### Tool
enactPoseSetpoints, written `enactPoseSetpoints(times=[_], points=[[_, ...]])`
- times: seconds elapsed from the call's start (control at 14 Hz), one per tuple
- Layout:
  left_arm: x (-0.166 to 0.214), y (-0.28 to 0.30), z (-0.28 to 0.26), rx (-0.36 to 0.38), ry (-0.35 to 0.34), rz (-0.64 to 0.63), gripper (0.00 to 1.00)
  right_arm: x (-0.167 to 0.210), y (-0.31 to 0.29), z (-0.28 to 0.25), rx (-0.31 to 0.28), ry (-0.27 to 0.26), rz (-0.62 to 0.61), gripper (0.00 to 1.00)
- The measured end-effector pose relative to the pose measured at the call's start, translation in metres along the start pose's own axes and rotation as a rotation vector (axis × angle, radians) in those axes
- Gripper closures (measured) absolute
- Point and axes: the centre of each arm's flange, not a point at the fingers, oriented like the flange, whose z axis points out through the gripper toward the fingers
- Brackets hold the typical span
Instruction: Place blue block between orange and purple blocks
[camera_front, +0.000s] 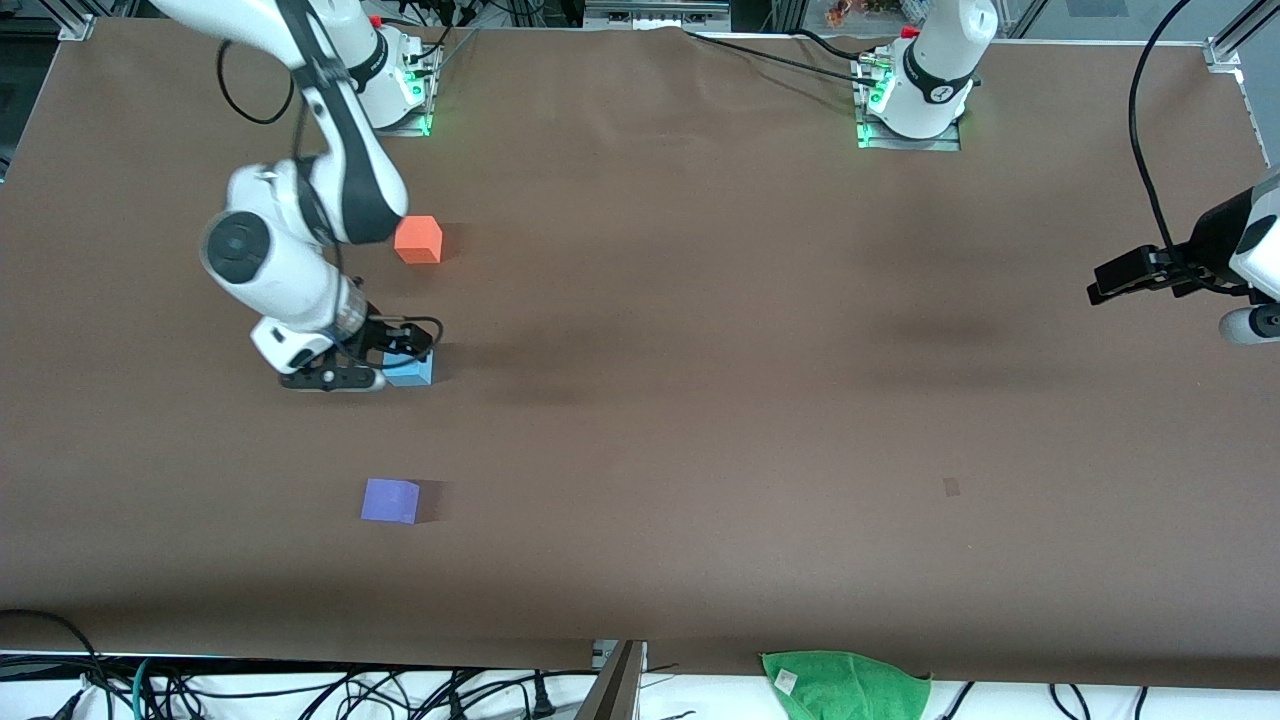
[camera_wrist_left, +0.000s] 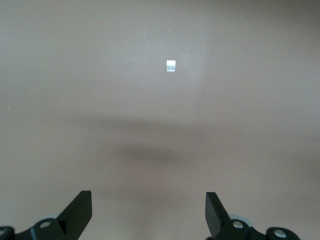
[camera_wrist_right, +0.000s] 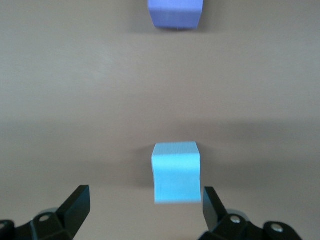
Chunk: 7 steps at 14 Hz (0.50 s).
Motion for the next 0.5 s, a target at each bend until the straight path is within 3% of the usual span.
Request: enactPoseSetpoints(times=[0.29, 0.5], points=[[0.000, 0.000, 0.000, 0.000, 0.000, 0.000, 0.00, 0.014, 0.029, -0.144, 0.020, -0.076, -0.001, 0.00], [0.000, 0.000, 0.000, 0.000, 0.000, 0.000, 0.00, 0.003, 0.031, -0.191, 0.020, -0.113, -0.022, 0.00]])
